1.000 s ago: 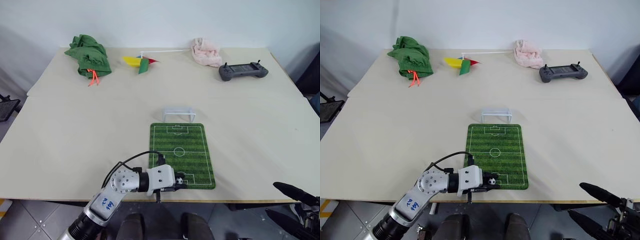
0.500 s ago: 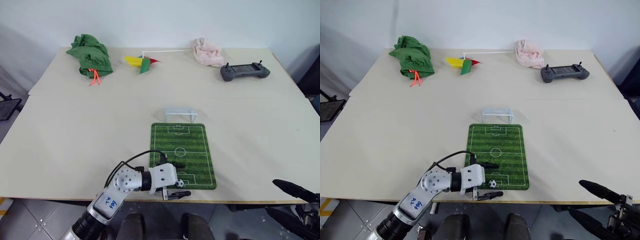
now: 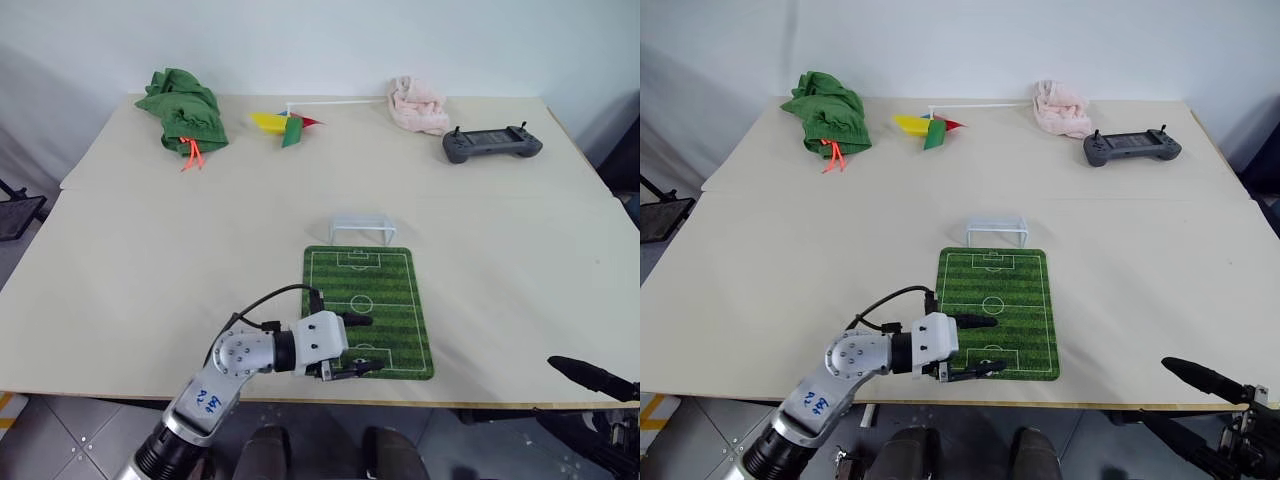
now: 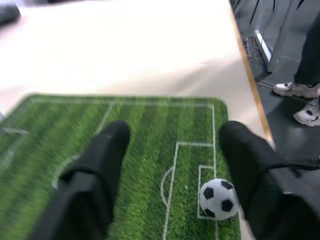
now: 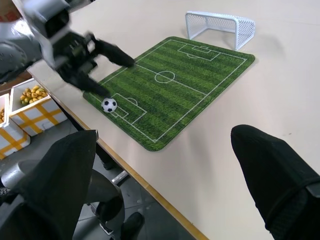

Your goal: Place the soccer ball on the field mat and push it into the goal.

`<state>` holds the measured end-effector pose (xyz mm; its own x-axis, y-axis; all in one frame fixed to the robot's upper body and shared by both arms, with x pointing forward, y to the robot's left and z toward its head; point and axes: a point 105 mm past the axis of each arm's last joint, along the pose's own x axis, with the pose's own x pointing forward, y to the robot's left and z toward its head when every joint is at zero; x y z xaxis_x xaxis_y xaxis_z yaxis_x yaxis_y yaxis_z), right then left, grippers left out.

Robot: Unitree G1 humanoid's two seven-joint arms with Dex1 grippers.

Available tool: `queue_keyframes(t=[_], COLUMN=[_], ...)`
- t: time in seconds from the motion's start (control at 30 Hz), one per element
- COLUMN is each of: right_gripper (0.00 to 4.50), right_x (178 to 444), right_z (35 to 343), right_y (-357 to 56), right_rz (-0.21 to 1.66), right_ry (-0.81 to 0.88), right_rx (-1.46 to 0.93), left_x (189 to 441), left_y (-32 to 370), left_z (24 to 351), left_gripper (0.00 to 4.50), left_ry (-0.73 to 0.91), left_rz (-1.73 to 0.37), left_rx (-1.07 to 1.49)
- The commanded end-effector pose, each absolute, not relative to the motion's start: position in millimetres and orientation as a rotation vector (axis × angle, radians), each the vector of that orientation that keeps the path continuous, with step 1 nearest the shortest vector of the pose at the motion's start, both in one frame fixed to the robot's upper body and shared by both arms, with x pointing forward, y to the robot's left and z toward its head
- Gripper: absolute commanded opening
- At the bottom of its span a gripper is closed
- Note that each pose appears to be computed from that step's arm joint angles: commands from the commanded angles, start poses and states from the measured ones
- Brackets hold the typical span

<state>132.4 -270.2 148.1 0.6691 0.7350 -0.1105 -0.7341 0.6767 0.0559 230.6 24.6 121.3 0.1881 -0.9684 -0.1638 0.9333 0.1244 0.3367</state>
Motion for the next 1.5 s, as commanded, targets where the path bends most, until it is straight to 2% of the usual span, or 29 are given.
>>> queue_keyframes(t=[0.03, 0.13, 0.23, 0.67, 0.77, 0.87, 0.93, 1.03, 1.27, 1.37, 1.5], right_gripper=[4.50, 4.50, 4.50, 4.50, 4.50, 4.50, 4.50, 4.50, 4.50, 4.50, 4.50], right_x=[133, 135, 136, 124, 122, 122, 122, 125, 140, 148, 164], right_z=[151, 150, 150, 149, 148, 147, 145, 143, 140, 141, 148], right_y=[-273, -273, -273, -273, -273, -272, -272, -270, -270, -272, -278], right_rz=[0.832, 0.838, 0.837, 0.782, 0.775, 0.762, 0.756, 0.750, 0.745, 0.754, 0.774], right_ry=[0.124, 0.119, 0.114, 0.112, 0.113, 0.108, 0.106, 0.094, 0.054, 0.026, -0.029], right_rx=[-0.007, -0.008, -0.010, -0.016, -0.015, -0.012, -0.011, -0.007, -0.022, -0.031, -0.051], left_x=[206, 186, 180, 210, 231, 271, 296, 313, 324, 313, 299], left_y=[27, 37, 40, 10, 4, 3, 4, 2, 11, 16, 44], left_z=[136, 123, 110, 82, 78, 78, 88, 111, 138, 150, 150], left_gripper=[1.79, 0.84, 0.02, 0.02, 0.02, 0.02, 0.02, 0.02, 0.02, 0.02, 0.02], left_ry=[-0.132, -0.023, 0.055, 0.101, 0.114, 0.100, 0.052, -0.006, -0.083, -0.120, -0.067], left_rz=[-1.533, -1.698, -1.774, -1.680, -1.559, -1.325, -1.178, -1.071, -1.022, -1.098, -1.152], left_rx=[0.333, 0.273, 0.261, 0.338, 0.376, 0.423, 0.413, 0.337, 0.318, 0.297, 0.239])
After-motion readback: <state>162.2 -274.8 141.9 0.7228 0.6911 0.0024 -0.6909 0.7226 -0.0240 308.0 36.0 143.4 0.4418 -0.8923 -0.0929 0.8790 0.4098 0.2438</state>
